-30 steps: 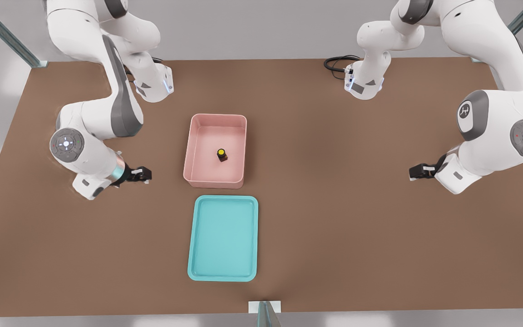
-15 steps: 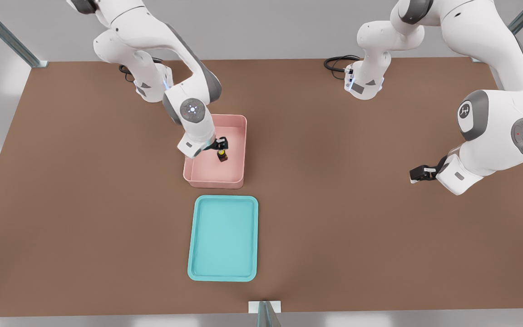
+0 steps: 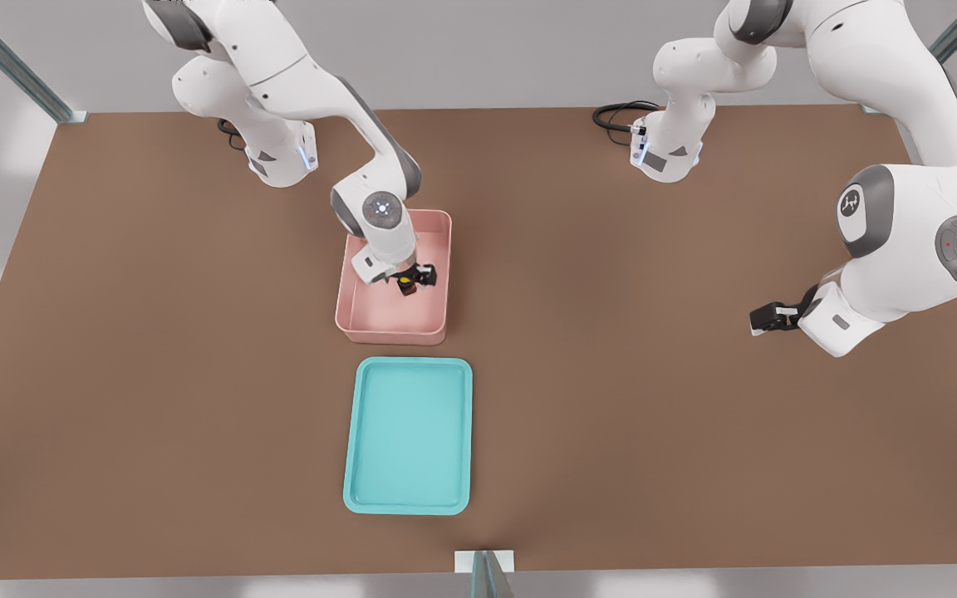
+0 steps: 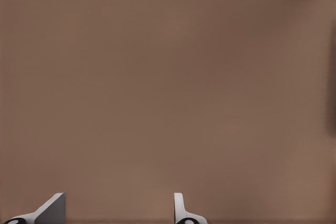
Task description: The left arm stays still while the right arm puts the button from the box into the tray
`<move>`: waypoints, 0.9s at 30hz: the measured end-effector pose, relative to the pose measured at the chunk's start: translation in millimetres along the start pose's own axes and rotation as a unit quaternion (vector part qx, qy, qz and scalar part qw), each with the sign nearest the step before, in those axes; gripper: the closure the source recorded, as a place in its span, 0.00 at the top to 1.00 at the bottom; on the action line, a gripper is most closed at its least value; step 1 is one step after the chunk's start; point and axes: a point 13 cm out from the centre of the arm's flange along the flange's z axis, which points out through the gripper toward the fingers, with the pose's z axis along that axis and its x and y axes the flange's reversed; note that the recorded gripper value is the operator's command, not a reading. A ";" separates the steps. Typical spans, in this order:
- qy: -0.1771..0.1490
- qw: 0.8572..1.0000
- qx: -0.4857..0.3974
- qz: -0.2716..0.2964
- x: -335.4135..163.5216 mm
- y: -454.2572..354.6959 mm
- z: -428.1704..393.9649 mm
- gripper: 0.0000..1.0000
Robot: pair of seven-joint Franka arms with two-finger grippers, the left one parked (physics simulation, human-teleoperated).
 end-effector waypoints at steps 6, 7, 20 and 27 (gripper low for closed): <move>-0.012 0.999 -0.016 0.031 5.7 13.4 7.3 1.00; -0.012 0.999 -0.017 0.034 8.9 14.3 7.6 1.00; -0.007 0.997 -0.006 0.082 23.8 -8.0 19.9 1.00; -0.007 0.995 -0.005 0.100 21.6 -11.7 22.7 0.76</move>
